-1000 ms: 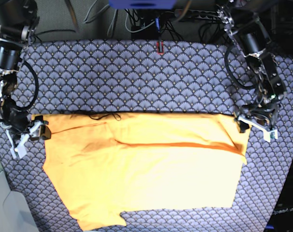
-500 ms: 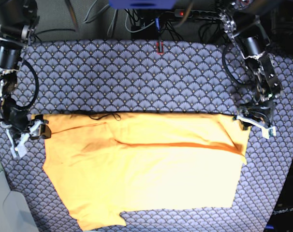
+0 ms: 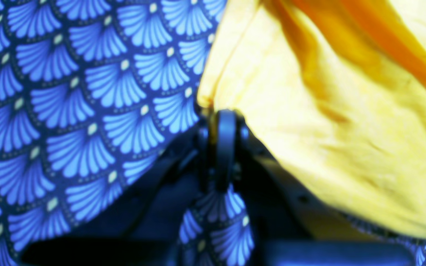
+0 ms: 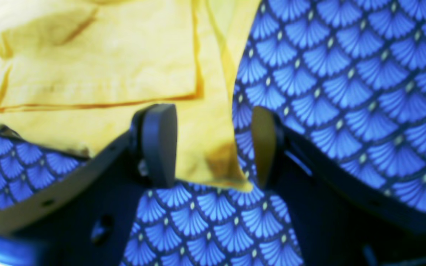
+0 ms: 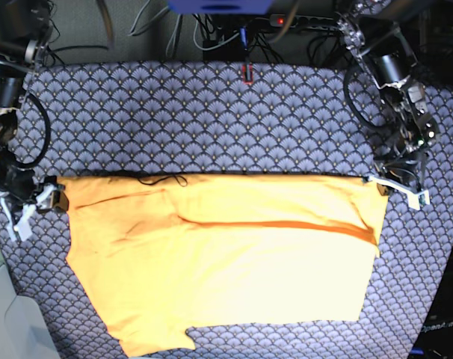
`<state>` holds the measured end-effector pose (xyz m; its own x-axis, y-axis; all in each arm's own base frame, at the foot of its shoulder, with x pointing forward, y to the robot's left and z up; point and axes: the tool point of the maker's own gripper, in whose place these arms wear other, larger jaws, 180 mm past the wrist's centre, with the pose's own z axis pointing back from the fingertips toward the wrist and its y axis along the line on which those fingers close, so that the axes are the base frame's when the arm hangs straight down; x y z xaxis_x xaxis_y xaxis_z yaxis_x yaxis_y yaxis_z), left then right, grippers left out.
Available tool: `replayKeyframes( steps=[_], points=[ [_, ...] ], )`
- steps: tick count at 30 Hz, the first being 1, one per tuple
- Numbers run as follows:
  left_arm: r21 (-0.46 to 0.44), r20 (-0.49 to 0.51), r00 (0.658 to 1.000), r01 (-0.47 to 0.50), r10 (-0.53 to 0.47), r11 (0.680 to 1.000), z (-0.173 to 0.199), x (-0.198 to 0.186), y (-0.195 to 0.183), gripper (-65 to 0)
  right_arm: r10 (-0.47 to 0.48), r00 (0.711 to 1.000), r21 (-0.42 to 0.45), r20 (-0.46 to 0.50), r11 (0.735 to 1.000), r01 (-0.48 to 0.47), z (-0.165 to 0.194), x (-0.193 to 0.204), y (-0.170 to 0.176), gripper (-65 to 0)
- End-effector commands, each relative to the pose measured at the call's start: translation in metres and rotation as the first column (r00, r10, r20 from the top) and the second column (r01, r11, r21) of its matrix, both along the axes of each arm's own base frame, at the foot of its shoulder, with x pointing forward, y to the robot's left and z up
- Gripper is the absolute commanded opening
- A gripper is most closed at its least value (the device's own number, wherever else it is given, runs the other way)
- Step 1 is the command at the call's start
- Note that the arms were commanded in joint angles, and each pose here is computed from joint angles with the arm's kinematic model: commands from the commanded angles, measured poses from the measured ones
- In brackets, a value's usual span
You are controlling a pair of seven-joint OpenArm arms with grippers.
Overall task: Fold the T-shirt properly
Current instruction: 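Open both grippers and release the folded shoulder edge, then regrasp the folded edge with both grippers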
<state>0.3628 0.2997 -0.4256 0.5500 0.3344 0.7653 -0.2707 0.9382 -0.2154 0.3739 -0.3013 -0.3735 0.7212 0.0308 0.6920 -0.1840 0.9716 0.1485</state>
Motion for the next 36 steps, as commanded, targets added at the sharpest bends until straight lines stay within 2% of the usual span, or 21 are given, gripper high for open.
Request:
replayKeyframes(
  steps=[1, 5, 12, 23, 28, 36],
  points=[
    [0.019, 0.004, 1.000, 0.002, -0.002, 1.000, 0.007, 0.004, 0.005, -65.0, -0.010, 0.999, -0.001, 0.053, 1.000, 0.010, 0.017, 0.010, -0.008, -31.9],
    [0.008, -0.034, 0.999, 0.009, -0.009, 1.000, 0.003, -0.001, 0.004, -65.0, -0.020, 0.997, 0.013, 0.068, 1.000, 0.019, 0.010, 0.005, -0.008, -31.9],
    [0.060, 0.028, 0.999, 0.014, -0.016, 0.998, 0.030, 0.000, 0.001, -65.0, -0.019, 0.997, 0.030, 0.071, 0.999, 0.017, 0.004, 0.003, -0.001, -31.9],
    [0.069, 0.008, 1.000, 0.014, -0.014, 0.998, 0.023, -0.010, 0.004, -65.0, -0.019, 0.997, 0.033, 0.076, 0.999, 0.017, 0.005, 0.004, 0.000, -31.5],
    [0.069, 0.008, 1.000, 0.014, -0.014, 0.998, 0.023, -0.010, 0.004, -65.0, -0.021, 0.996, 0.033, 0.082, 0.999, 0.018, 0.007, 0.006, -0.001, -25.5],
    [0.072, 0.006, 1.000, 0.013, -0.014, 0.997, 0.023, -0.011, 0.006, -65.0, -0.087, 0.992, 0.052, 0.097, 0.995, 0.082, 0.011, 0.001, -0.018, -25.2]
  ],
)
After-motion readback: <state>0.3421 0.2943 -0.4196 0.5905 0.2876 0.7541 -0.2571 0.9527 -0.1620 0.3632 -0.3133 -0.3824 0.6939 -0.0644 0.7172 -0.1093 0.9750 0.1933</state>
